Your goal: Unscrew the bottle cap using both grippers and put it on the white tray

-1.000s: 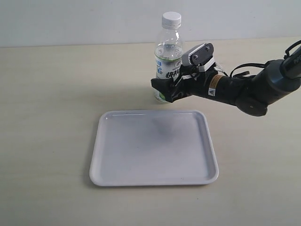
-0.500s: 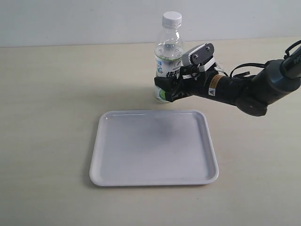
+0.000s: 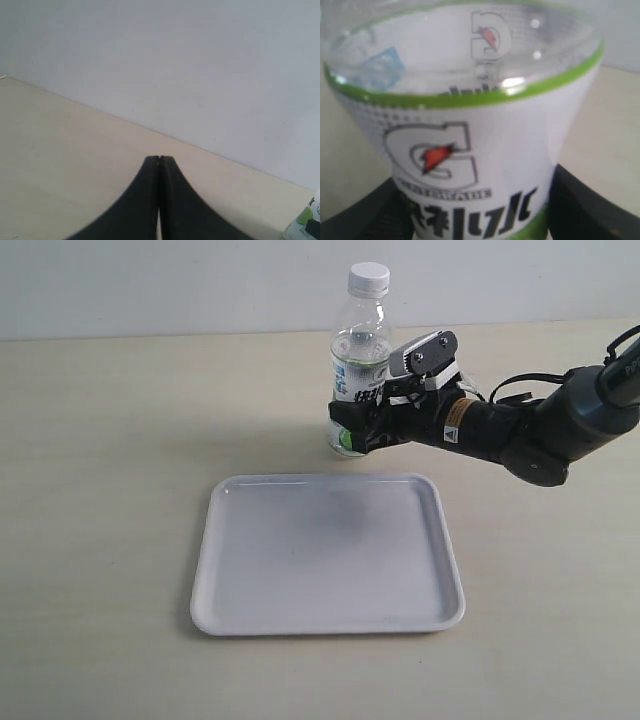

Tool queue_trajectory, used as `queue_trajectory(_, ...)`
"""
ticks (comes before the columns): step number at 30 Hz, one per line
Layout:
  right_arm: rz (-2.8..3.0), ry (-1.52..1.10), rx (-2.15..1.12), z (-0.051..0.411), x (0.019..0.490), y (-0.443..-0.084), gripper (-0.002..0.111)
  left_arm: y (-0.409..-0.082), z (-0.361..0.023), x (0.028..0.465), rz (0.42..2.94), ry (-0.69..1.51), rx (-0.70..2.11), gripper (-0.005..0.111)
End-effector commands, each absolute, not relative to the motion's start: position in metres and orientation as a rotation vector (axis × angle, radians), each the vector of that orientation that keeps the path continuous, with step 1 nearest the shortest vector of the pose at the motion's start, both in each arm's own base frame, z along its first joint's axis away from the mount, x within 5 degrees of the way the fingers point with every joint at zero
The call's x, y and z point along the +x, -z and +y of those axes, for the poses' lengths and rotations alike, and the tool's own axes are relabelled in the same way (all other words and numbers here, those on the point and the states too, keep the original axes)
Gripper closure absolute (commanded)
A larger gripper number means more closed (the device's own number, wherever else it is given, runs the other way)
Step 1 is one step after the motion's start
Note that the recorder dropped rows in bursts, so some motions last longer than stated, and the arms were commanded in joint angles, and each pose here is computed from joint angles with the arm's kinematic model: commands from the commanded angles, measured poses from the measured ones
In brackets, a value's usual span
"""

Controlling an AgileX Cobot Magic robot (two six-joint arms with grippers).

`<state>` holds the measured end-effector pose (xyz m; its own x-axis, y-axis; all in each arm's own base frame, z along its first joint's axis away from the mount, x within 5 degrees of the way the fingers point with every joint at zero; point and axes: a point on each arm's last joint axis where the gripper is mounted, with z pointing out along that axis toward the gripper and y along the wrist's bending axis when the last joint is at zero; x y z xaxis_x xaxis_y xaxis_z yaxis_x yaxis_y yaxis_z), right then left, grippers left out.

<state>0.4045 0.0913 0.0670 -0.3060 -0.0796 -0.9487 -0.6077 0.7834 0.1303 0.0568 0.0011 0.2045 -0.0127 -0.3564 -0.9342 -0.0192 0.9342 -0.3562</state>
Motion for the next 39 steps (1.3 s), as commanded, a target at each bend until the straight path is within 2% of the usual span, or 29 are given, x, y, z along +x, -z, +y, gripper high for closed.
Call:
queue_trajectory(1, 1.847, -0.576, -0.525, 0.092, 0.405, -0.068, 0.108, -0.204, 0.001, 0.056, 1.565, 0.28, -0.295, 0.107)
queue_trajectory(9, 1.86, -0.55, -0.622, 0.093, 0.403, -0.075, 0.108, -0.204, 0.001, 0.056, 1.565, 0.28, -0.295, 0.107)
queue_trajectory(27, 1.851, -0.53, -0.628, 0.093, 0.403, -0.075, 0.108, -0.206, 0.001, 0.056, 1.543, 0.29, -0.296, 0.107)
queue_trajectory(28, 1.856, -0.527, -0.628, 0.092, 0.403, -0.075, 0.108, -0.207, 0.0, 0.056, 1.533, 0.312, -0.314, 0.107)
queue_trajectory(30, 1.868, -0.519, -0.624, 0.092, 0.404, -0.074, 0.108, -0.207, 0.0, 0.056, 1.497, 0.5, -0.496, 0.107)
queue_trajectory(39, 1.873, -0.513, -0.59, 0.09, 0.405, -0.074, 0.108, -0.235, -0.001, 0.051, 1.174, 0.664, -0.459, 0.107)
